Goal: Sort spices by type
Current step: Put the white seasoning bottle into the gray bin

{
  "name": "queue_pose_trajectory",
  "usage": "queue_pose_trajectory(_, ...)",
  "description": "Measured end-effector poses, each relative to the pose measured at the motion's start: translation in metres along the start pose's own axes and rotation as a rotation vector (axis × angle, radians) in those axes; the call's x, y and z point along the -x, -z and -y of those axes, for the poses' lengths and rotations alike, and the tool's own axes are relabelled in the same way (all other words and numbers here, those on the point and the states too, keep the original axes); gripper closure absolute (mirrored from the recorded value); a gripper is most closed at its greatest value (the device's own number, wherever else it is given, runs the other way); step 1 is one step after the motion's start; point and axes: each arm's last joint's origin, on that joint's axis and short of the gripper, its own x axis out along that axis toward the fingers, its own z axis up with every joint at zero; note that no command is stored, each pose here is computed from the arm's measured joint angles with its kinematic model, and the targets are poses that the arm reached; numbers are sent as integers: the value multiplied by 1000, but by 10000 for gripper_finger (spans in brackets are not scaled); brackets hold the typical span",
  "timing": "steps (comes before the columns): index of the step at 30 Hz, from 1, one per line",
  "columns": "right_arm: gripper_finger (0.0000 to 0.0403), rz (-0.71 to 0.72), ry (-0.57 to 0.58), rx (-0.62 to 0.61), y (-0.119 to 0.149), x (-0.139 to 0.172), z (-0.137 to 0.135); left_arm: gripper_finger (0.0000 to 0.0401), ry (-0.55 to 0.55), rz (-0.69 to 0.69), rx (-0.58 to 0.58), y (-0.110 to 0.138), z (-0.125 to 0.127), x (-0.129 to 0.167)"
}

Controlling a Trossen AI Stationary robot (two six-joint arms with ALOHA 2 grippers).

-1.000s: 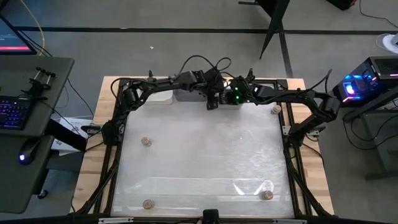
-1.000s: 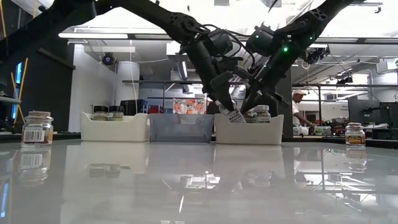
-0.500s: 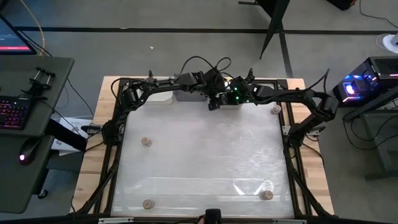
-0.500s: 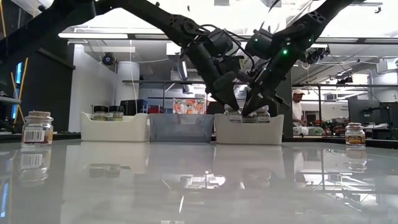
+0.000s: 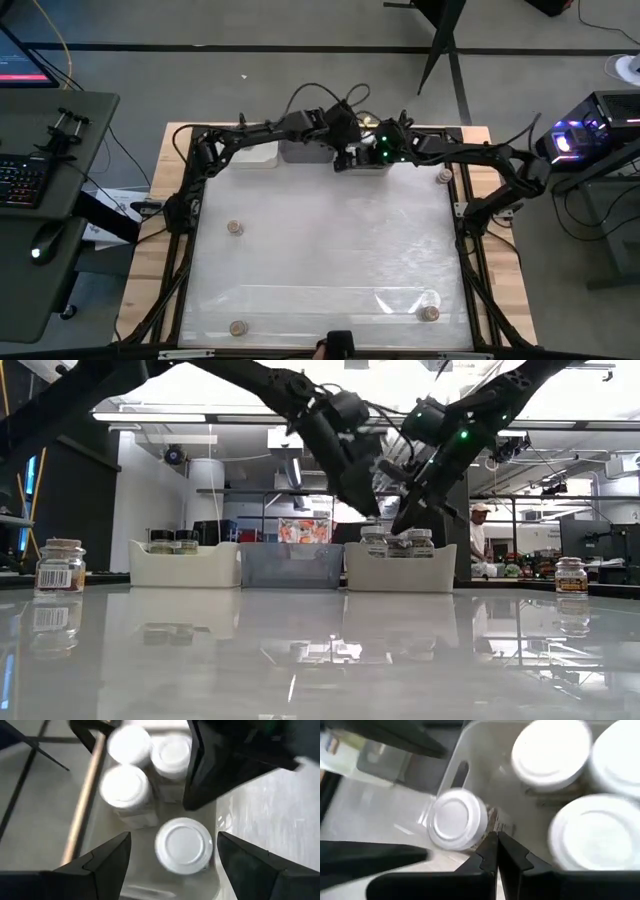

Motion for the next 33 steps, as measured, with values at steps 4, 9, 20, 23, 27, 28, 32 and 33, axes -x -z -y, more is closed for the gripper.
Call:
queue_pose_trajectory(4, 403, 39, -4, 2, -10, 18, 5, 119, -34, 11, 20, -6, -16, 26)
queue_pose_trajectory(9, 403, 68, -139, 11, -19, 29, 0, 119, -49, -42, 124, 5, -44, 73)
queue_pose_trajectory(20, 403, -13, -246, 103, -29, 5, -34, 119, 112, 57, 496, 55, -84, 126)
queue_pose_trajectory(23, 403, -103, -139, 141, -28, -6, -31, 119, 108, 103, 515, 61, -77, 134)
queue_pose_trajectory(27, 403, -110, -143, 169, -33, -12, -36, 119, 106, 167, 533, 64, -65, 146)
queue_pose_trajectory(28, 403, -114, -140, 171, -33, -13, -36, 119, 107, 178, 540, 64, -62, 149)
queue_pose_trajectory(32, 403, -133, -104, 181, -29, -15, -32, 119, 108, 211, 537, 61, -54, 166)
queue_pose_trajectory(33, 403, -134, -88, 187, -29, -15, -31, 119, 105, 221, 534, 61, -53, 171)
